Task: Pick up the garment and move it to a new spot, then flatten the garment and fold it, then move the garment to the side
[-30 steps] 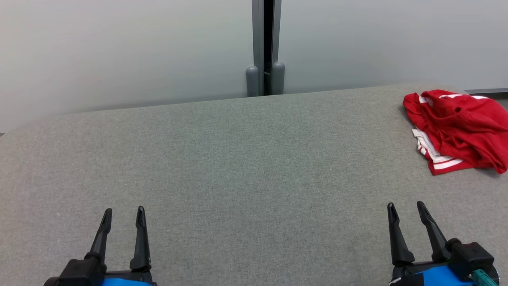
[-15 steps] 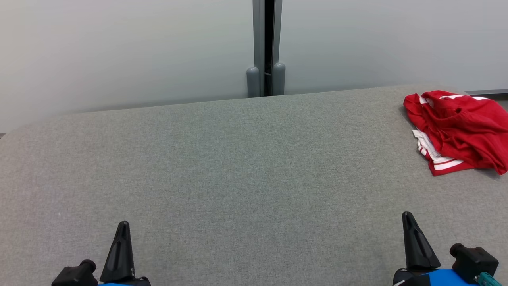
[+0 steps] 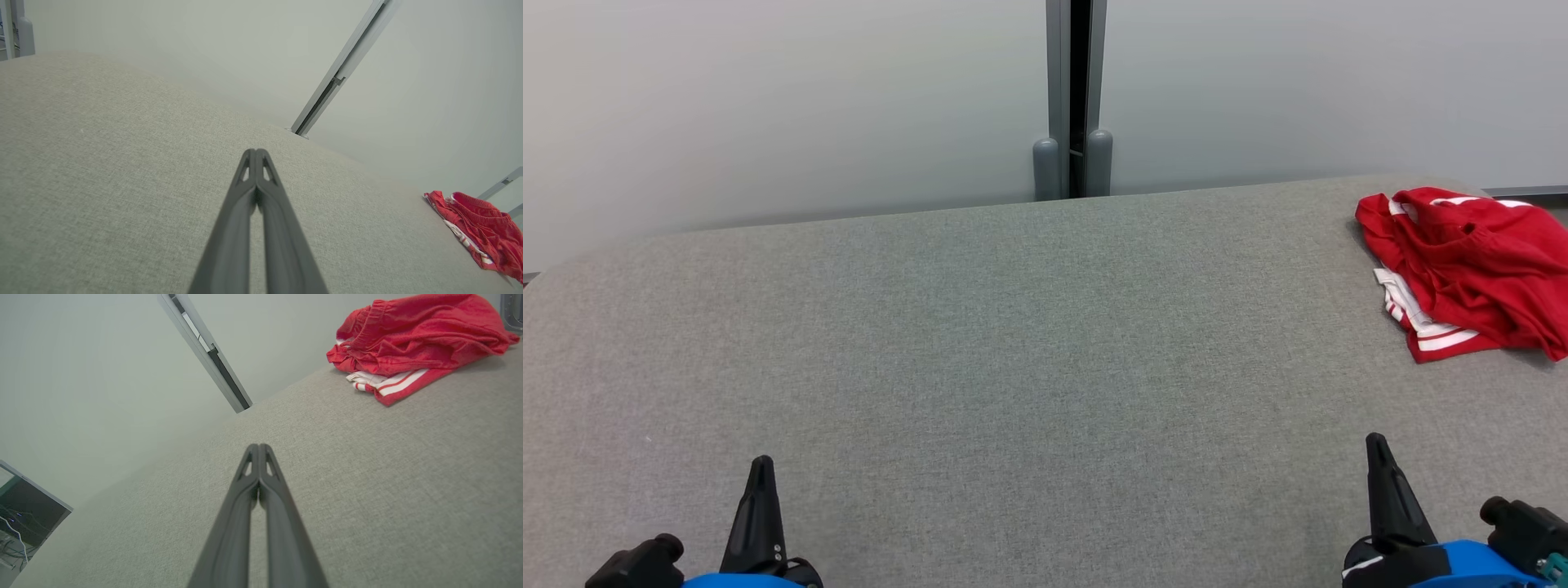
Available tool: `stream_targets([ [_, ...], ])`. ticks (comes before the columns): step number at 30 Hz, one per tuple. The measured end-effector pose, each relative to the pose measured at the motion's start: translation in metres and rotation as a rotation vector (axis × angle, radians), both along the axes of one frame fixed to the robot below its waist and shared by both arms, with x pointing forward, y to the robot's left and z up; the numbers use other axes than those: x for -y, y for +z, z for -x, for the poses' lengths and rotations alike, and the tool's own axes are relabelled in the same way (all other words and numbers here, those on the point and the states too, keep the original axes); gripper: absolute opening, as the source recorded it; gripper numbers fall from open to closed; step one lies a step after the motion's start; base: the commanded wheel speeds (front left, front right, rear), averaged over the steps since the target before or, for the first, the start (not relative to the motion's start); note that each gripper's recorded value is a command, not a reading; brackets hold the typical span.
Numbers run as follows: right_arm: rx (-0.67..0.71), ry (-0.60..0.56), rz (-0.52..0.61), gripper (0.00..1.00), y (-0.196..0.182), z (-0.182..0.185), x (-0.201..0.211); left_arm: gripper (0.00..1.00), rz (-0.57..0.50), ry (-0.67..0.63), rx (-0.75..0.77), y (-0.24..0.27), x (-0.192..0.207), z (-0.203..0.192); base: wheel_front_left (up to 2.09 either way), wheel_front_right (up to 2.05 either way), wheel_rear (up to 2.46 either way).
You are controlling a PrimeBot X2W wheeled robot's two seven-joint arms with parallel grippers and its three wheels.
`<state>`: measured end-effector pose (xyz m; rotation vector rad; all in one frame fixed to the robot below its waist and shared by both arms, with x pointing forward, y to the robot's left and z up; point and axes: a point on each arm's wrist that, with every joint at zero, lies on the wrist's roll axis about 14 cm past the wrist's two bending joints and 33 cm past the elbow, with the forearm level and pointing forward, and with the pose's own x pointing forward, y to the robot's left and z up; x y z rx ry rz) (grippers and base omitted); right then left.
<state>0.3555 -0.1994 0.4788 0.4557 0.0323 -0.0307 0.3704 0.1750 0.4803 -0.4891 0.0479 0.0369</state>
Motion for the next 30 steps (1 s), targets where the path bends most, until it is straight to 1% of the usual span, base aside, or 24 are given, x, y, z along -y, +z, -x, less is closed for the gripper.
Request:
stream_targets([
  [13,-0.010,-0.032,-0.201,0.00,0.001,-0.005,0.005,0.00,0.201,0.024,-0.023,-0.002,-0.006,-0.003,0.00,0.00,0.00],
  [30,-0.008,-0.051,-0.427,0.00,0.005,-0.013,0.007,0.00,0.423,0.036,-0.032,0.000,-0.010,-0.007,0.00,0.00,0.00],
])
